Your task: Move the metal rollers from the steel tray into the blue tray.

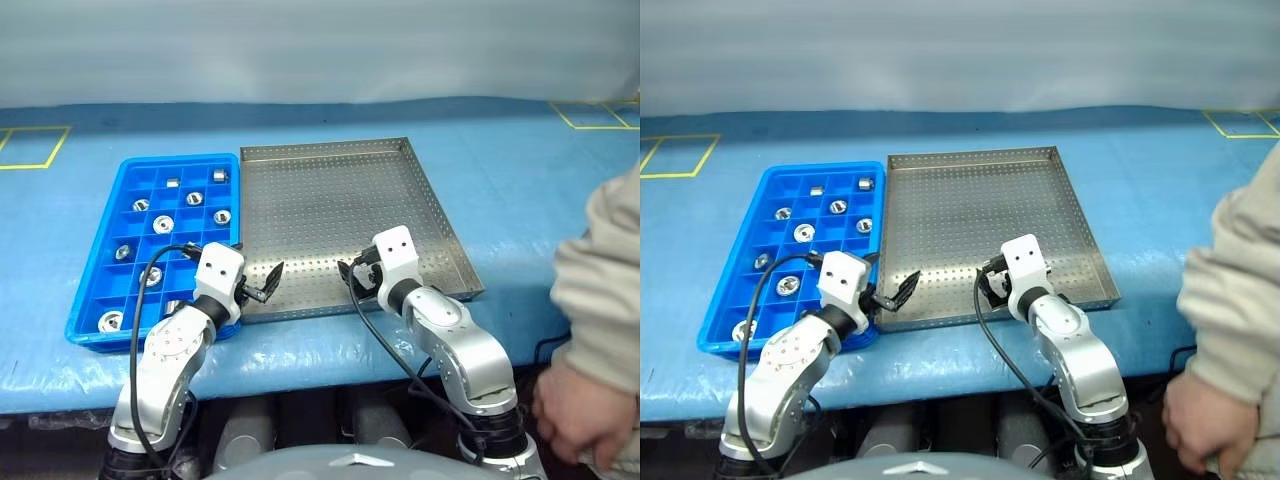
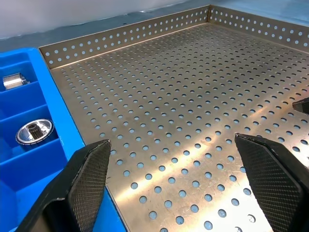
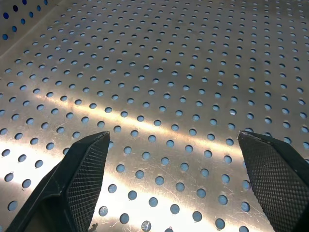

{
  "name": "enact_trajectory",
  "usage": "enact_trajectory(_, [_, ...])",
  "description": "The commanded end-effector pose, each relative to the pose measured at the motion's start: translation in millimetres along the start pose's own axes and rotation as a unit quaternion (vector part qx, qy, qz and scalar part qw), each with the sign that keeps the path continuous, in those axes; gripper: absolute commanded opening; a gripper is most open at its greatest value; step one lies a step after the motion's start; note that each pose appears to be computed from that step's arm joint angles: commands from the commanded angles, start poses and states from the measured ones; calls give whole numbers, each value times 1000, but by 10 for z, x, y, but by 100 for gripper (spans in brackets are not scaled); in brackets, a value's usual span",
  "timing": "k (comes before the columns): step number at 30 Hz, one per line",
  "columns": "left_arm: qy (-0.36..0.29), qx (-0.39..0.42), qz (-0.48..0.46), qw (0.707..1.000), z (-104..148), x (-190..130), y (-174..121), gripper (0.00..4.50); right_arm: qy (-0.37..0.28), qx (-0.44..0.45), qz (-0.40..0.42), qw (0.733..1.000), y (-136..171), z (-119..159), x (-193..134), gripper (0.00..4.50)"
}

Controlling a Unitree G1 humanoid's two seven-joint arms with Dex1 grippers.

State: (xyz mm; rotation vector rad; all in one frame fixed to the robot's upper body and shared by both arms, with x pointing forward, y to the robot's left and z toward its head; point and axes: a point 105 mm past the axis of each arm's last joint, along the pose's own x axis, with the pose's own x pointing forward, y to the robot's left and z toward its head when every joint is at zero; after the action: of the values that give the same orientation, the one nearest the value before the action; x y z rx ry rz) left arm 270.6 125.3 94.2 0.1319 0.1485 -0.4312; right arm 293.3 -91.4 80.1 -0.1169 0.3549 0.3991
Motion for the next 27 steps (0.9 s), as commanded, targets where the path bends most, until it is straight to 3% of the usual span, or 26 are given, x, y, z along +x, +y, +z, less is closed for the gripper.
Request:
enact_trajectory(1, [-28,3,-1,1000,144,-30,-40,450,-17,-6,7,1000,21,99,-13,446])
enact_trajectory(27, [-33,2,2,999,160,-38,-25,450,-8,-11,9,1000,21,75,5,446])
